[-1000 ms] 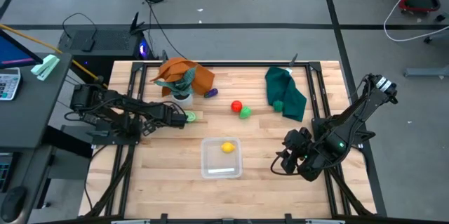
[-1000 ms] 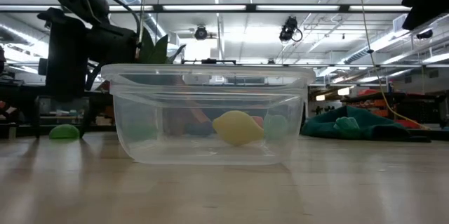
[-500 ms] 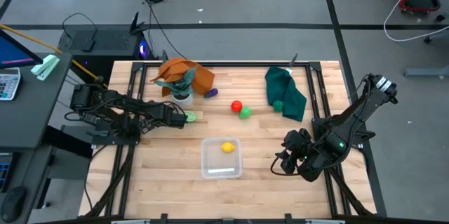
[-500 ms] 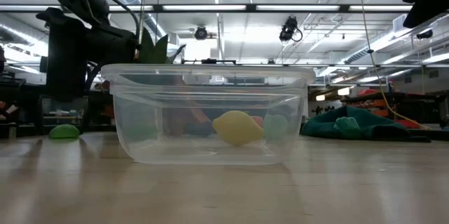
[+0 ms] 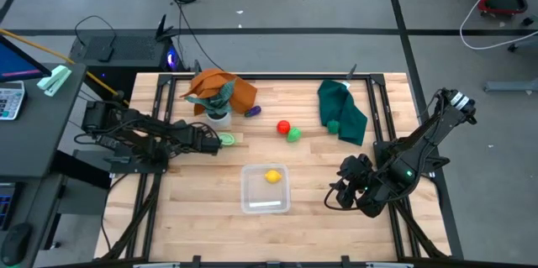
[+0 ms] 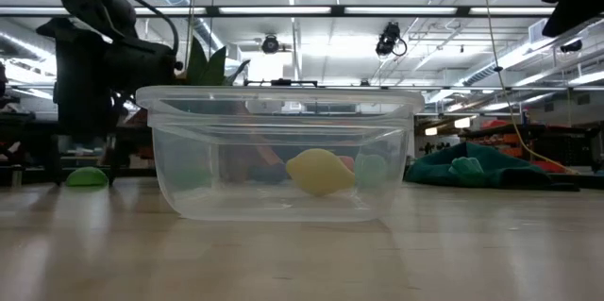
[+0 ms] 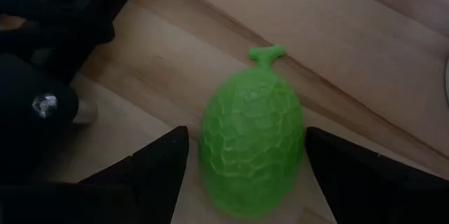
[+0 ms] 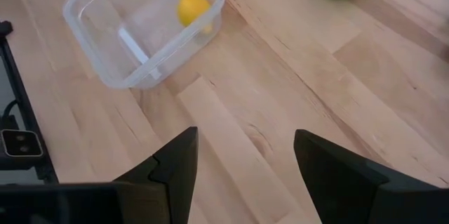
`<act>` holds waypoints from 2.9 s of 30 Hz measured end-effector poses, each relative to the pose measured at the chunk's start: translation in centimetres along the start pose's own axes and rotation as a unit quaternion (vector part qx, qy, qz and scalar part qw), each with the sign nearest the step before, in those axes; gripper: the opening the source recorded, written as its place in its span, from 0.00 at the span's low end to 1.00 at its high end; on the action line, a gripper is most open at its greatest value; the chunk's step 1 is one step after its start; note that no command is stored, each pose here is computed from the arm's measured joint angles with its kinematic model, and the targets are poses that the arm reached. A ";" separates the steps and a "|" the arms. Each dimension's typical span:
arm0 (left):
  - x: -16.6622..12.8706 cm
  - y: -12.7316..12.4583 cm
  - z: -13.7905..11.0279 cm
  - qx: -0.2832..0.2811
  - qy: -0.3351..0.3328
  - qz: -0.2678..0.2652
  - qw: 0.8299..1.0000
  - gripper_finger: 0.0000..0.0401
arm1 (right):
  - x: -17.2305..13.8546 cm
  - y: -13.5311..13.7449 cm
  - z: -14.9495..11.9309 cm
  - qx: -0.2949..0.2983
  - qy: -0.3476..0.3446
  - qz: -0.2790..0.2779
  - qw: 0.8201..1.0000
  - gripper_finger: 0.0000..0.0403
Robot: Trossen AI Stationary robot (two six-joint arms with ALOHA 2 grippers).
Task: Pick and placing Produce into tupperware
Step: Put the melon into the transparent bin
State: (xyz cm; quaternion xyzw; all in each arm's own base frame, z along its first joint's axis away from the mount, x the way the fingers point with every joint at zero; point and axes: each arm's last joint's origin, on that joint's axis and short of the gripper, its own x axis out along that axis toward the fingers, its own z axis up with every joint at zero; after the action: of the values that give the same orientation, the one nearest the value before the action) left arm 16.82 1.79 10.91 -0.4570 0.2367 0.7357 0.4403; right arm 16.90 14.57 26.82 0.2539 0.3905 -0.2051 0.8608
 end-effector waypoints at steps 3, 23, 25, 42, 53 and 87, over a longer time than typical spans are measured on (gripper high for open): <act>-0.1 0.0 -0.2 0.013 -0.006 -0.008 1.000 0.74 | 0.0 0.1 0.0 0.002 -0.001 0.003 1.000 0.49; 0.0 0.0 -0.2 0.021 -0.008 -0.010 1.000 0.58 | 0.0 0.1 0.0 0.002 -0.001 0.003 1.000 0.49; -0.4 -0.2 -0.4 0.022 -0.009 -0.013 1.000 0.57 | 0.0 0.1 0.0 0.002 -0.001 0.003 1.000 0.49; -3.5 0.5 -3.2 0.080 0.001 -0.076 0.994 0.59 | 0.0 0.1 0.0 -0.005 -0.001 0.003 1.000 0.49; -6.5 0.6 -5.0 0.109 0.013 -0.167 0.980 0.58 | 0.0 0.1 0.0 -0.016 -0.001 0.003 1.000 0.49; -9.4 -5.3 -3.4 0.340 0.037 -0.222 0.913 0.57 | 0.0 0.1 0.0 -0.016 0.001 0.004 1.000 0.49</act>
State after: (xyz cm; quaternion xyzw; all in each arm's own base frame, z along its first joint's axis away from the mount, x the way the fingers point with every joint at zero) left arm 24.83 -2.21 17.86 -0.3477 0.3812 0.4771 0.7115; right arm 16.93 14.64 26.84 0.2418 0.3936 -0.1949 0.8652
